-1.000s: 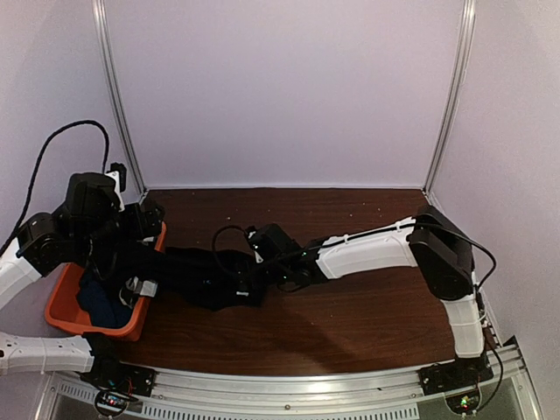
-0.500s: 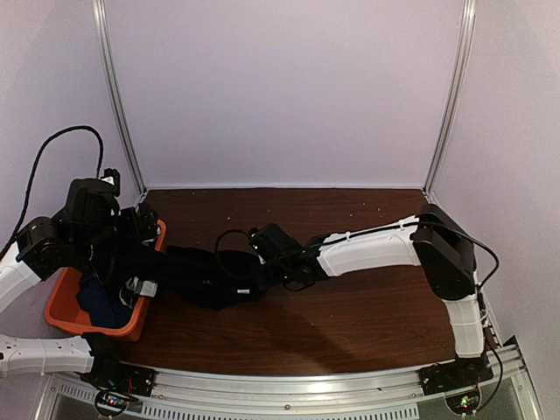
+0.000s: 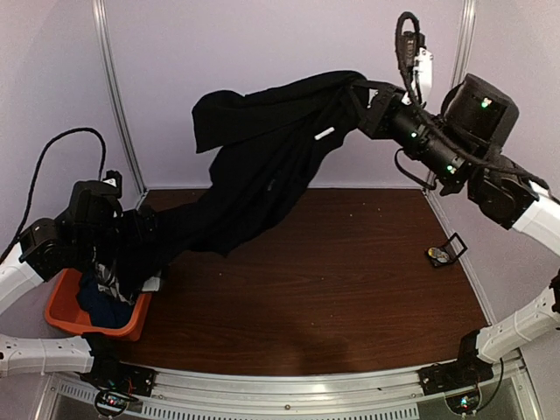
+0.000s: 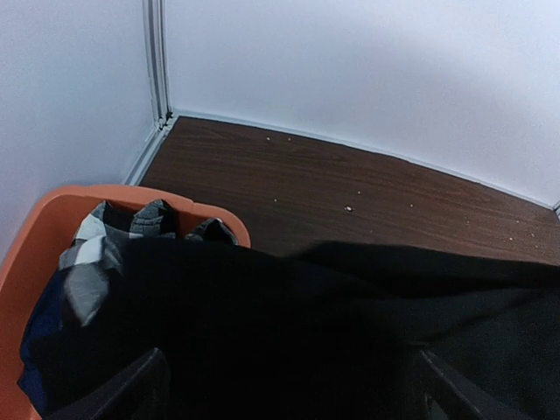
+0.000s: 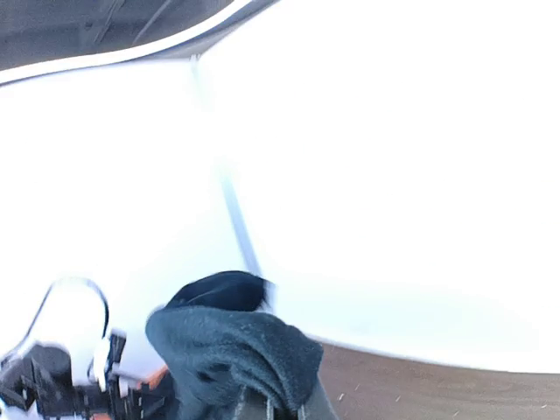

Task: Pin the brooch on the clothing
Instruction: Pick up the crumpled clothing from the center of the board, then pass from the right arm to the left

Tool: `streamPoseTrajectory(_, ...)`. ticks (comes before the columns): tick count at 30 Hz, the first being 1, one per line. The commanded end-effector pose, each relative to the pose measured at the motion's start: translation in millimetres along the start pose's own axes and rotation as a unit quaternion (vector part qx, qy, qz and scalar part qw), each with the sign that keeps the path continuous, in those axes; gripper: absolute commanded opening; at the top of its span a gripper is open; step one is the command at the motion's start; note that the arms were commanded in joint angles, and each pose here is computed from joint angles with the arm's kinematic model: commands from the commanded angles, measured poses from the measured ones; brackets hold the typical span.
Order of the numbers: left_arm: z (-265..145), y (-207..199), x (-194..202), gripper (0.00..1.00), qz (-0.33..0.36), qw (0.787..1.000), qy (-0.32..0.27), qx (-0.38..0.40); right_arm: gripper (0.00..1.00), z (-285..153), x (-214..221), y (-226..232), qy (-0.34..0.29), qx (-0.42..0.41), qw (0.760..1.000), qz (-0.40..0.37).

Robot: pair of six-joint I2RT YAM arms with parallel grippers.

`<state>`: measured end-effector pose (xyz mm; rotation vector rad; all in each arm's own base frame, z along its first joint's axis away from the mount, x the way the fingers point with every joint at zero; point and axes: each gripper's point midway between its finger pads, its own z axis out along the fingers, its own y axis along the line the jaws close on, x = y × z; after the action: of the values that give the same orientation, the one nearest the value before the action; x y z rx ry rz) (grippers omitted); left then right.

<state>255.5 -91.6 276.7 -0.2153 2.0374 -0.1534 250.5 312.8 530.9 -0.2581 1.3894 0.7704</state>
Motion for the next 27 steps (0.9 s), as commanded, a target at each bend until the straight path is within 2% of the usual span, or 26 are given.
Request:
streamPoseTrajectory(1, 14.0, 2.6, 11.3, 0.98, 0.019, 1.000, 0.010, -0.022, 0.00, -11.4, -9.4, -36.0, -0.013, 0.093, 0.994, -0.059)
streamPoseTrajectory(4, 22.6, 10.4, 25.9, 0.98, 0.020, 0.998, 0.035, -0.057, 0.00, -16.6, -6.5, -43.5, -0.013, 0.107, 0.992, -0.064)
streamPoseTrajectory(7, 29.9, 29.4, 46.8, 0.98, 0.023, 0.990, 0.071, -0.120, 0.00, -6.5, 19.8, -41.6, 0.019, 0.103, 0.992, -0.075)
streamPoseTrajectory(13, 49.7, 53.0, 104.1, 0.98, 0.018, 0.972, 0.161, -0.172, 0.00, 14.4, 69.8, -31.0, 0.076, 0.077, 0.991, -0.082)
streamPoseTrajectory(17, 49.7, 81.4, 140.6, 0.91, -0.008, 0.954, 0.208, -0.217, 0.00, 17.4, 71.9, -29.6, 0.082, 0.077, 0.990, -0.083)
streamPoseTrajectory(20, 41.4, 95.8, 143.3, 0.87, -0.035, 0.953, 0.193, -0.230, 0.00, 20.5, 79.0, -29.1, 0.097, 0.078, 0.988, -0.091)
streamPoseTrajectory(23, 27.3, 111.5, 134.0, 0.87, -0.064, 0.952, 0.169, -0.246, 0.00, 22.5, 93.2, -28.3, 0.117, 0.074, 0.986, -0.097)
streamPoseTrajectory(25, 25.6, 99.2, 112.8, 0.89, -0.091, 0.965, 0.133, -0.205, 0.00, 21.5, 102.3, -29.5, 0.127, 0.072, 0.984, -0.098)
streamPoseTrajectory(27, 29.7, 64.2, 79.8, 0.91, -0.105, 0.985, 0.089, -0.103, 0.00, 19.9, 108.8, -31.0, 0.133, 0.072, 0.984, -0.098)
